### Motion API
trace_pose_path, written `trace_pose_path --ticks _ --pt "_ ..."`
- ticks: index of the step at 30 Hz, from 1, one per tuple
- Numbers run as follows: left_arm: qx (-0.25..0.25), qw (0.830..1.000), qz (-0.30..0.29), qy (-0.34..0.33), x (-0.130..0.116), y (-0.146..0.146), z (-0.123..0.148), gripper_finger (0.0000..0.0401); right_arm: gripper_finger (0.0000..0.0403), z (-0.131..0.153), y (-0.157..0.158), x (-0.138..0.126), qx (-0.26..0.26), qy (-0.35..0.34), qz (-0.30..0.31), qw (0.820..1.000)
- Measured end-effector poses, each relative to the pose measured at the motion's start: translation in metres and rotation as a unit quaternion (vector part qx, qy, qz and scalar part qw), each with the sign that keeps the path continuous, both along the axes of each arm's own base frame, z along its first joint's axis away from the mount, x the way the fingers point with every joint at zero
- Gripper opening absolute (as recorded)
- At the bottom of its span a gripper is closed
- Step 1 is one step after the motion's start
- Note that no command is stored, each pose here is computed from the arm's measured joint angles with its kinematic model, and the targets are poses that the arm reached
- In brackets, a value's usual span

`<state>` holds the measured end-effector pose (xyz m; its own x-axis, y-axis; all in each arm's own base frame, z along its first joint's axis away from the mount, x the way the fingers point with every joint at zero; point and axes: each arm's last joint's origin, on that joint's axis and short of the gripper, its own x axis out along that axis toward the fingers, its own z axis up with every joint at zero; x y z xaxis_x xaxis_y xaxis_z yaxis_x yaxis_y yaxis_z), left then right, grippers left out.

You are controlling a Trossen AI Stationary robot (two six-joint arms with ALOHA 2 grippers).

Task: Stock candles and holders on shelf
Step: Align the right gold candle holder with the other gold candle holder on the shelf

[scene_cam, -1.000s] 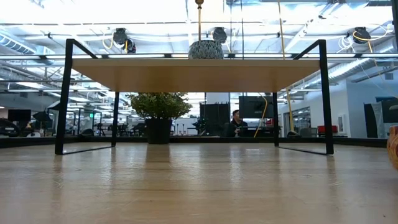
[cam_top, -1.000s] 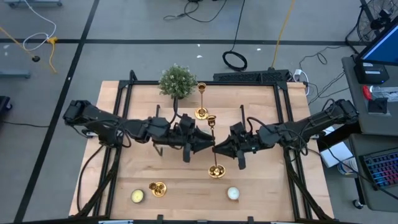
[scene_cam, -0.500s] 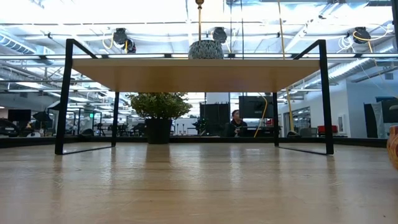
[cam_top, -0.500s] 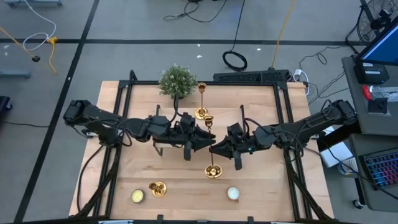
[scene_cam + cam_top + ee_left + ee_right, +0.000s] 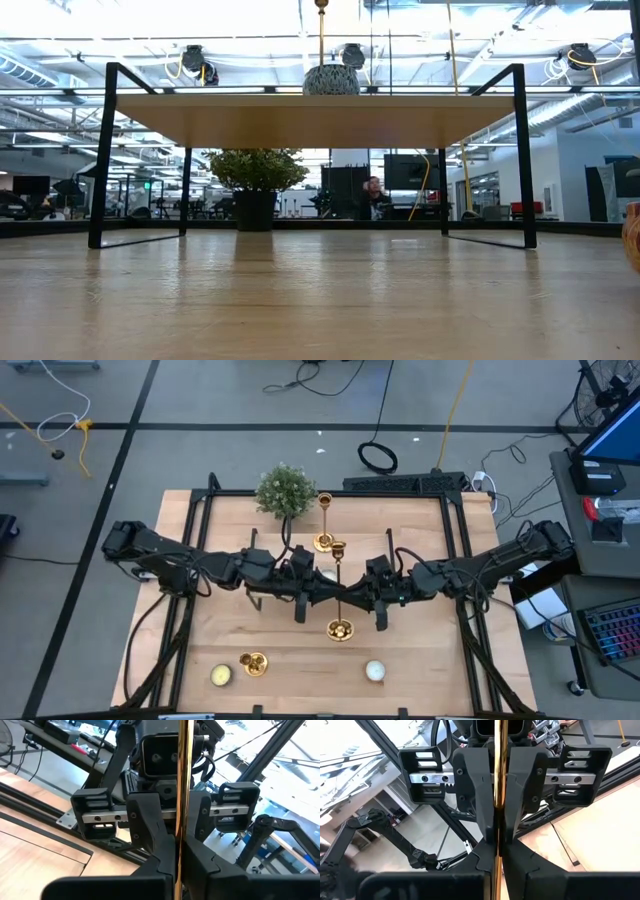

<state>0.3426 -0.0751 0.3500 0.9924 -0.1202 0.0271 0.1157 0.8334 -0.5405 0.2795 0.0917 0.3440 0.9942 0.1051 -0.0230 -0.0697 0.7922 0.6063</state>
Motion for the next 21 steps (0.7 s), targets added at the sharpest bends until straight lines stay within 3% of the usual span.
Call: trace_pose_path --ticks 7,12,21 --pt "0.0 1.0 0.001 0.0 0.0 0.0 0.0 0.0016 0.0037 0.0 0.001 0.0 -0.007 -0.001 0.012 1.0" --pt "-0.003 1.0 -0.007 0.005 0.0 -0.001 -0.001 0.0016 0.0094 0.0 0.001 0.0 -0.006 -0.002 0.014 1.0" --pt "-0.002 0.999 0.028 0.024 -0.004 -0.011 -0.004 0.0016 0.0202 0.003 0.001 -0.002 0.007 -0.005 0.016 1.0"
